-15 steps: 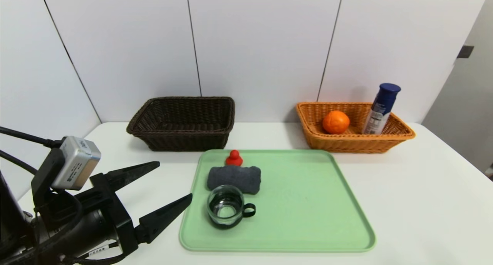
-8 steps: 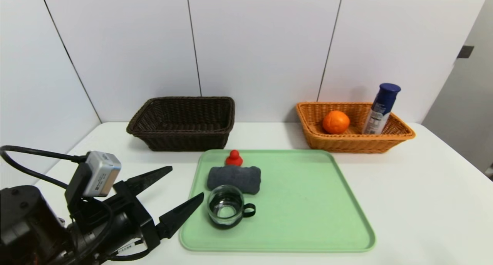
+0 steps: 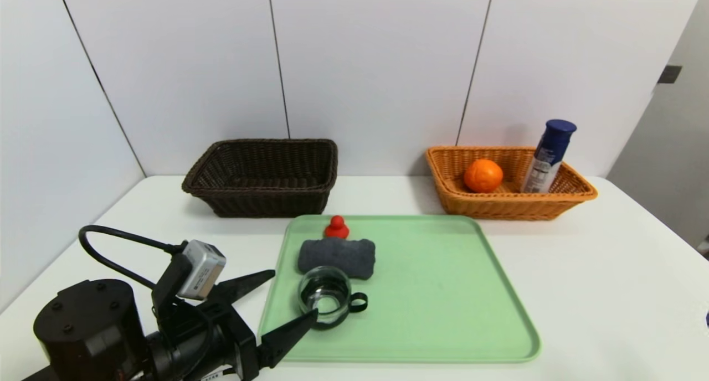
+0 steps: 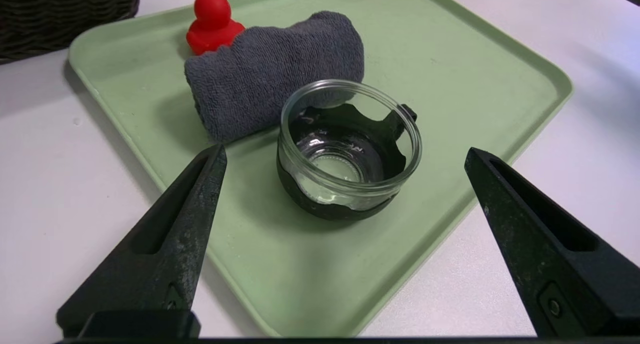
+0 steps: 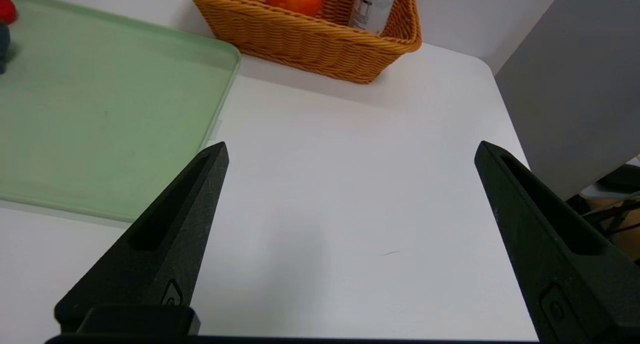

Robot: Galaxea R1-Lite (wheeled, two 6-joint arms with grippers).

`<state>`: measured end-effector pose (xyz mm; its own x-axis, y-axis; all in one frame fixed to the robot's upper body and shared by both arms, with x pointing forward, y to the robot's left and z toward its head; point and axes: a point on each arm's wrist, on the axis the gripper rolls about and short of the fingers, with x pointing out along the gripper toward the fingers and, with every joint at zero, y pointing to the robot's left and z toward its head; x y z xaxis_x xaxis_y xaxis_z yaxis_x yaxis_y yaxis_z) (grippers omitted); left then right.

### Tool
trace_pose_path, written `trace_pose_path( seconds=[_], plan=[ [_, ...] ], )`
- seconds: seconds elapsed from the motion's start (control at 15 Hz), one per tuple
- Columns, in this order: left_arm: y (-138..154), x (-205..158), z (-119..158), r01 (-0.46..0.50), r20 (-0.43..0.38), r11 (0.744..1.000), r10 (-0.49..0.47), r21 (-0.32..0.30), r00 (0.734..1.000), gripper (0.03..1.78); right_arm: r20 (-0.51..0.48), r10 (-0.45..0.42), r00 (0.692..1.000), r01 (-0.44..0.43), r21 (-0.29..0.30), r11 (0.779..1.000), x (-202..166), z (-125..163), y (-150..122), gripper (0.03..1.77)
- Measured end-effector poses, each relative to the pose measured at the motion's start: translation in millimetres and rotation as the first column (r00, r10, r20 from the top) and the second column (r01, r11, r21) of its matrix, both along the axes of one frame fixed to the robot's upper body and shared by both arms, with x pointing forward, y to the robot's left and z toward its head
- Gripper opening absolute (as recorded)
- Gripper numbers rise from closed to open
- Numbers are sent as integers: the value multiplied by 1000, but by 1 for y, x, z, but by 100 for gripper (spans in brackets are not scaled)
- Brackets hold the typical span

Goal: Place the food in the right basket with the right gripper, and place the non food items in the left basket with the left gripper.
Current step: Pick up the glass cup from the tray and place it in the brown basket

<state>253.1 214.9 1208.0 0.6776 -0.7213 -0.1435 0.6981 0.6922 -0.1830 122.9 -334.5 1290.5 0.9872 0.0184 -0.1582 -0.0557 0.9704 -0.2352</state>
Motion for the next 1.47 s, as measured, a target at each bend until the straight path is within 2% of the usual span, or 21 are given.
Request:
trace_pose_path(
  seconds=[0.67,1.13,1.27,1.47],
  plan=[
    [-21,-1,-15,85,-49,995,-83,48,995,169,2,1,1000,-1,4,1000,2,4,0,170],
    [-27,3,-21,95,-60,994,-91,62,994,169,6,0,1000,-1,7,1000,3,6,1,170],
    [-30,6,-22,84,-57,994,-81,63,995,169,7,0,1000,0,8,1000,3,6,0,170],
    [-35,17,-22,-14,-10,996,15,94,1000,169,10,0,1000,0,9,1000,2,7,0,170]
  ],
)
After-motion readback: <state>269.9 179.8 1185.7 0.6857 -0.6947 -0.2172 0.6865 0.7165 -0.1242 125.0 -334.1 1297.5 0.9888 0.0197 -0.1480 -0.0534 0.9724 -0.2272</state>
